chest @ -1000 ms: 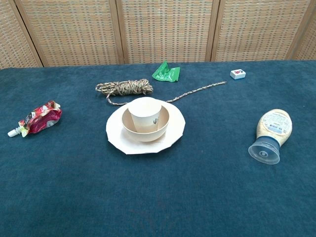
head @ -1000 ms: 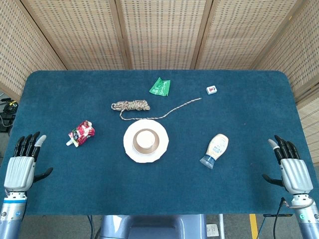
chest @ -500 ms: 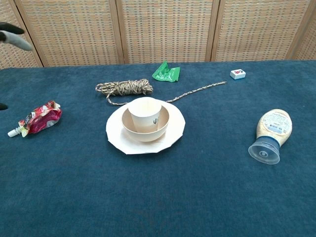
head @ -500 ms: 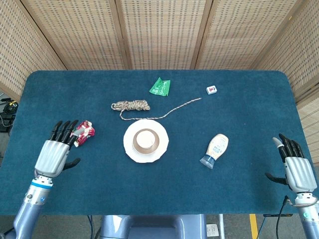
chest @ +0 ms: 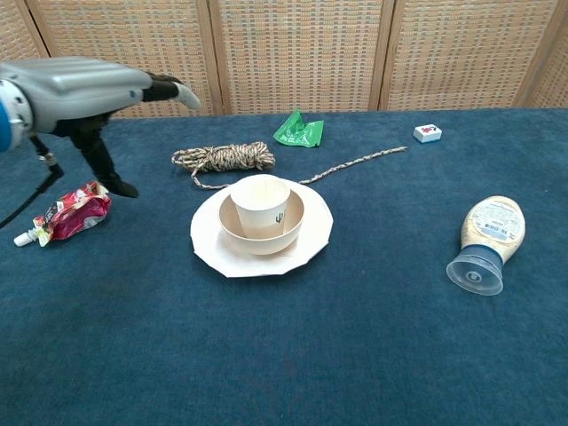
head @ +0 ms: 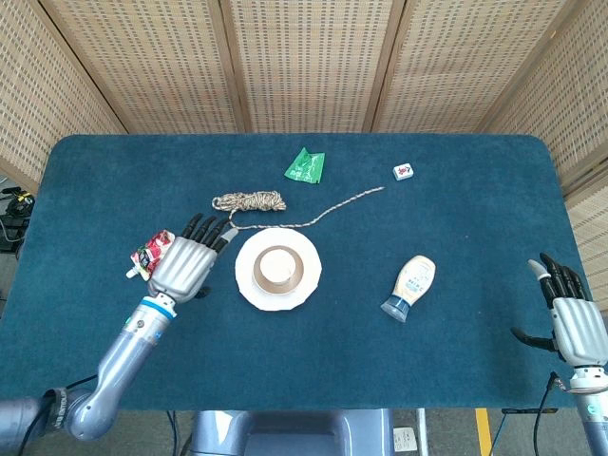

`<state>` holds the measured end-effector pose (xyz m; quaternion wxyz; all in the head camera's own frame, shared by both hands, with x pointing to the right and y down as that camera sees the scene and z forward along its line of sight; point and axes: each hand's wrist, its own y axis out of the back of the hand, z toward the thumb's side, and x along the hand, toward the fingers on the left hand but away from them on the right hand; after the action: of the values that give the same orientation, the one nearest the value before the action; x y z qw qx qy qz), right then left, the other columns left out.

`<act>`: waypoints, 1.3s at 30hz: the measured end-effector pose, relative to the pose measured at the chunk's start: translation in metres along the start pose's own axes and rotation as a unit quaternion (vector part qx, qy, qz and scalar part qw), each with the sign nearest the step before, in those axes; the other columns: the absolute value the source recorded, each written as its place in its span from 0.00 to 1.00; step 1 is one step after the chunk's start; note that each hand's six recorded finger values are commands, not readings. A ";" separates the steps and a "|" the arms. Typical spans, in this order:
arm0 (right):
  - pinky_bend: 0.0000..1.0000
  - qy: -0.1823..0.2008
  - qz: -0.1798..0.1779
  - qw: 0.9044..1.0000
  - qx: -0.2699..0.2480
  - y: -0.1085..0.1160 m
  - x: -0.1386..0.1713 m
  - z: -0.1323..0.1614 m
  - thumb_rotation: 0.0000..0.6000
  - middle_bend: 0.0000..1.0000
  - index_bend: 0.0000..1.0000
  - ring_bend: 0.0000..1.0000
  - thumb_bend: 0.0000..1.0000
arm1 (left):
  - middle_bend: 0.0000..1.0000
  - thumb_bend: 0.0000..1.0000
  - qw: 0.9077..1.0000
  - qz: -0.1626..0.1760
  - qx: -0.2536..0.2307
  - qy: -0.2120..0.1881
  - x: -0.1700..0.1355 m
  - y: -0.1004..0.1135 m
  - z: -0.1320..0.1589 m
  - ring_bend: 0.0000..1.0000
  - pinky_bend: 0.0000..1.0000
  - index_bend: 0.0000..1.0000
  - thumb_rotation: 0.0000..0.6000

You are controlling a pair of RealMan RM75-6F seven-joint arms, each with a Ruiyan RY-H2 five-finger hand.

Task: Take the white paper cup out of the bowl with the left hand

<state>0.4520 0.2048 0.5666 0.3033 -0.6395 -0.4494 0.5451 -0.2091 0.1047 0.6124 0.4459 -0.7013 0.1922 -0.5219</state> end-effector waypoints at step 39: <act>0.00 -0.013 -0.017 0.999 -0.036 0.018 0.001 -0.012 1.00 0.00 0.00 0.00 0.06 | 0.00 0.20 0.996 -0.087 0.026 0.012 0.086 -0.014 0.090 0.00 0.00 0.25 1.00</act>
<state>0.4677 0.1991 0.5532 0.2832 -0.6356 -0.4833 0.5312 -0.0975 0.0873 0.6674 0.4148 -0.6974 0.1225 -0.5715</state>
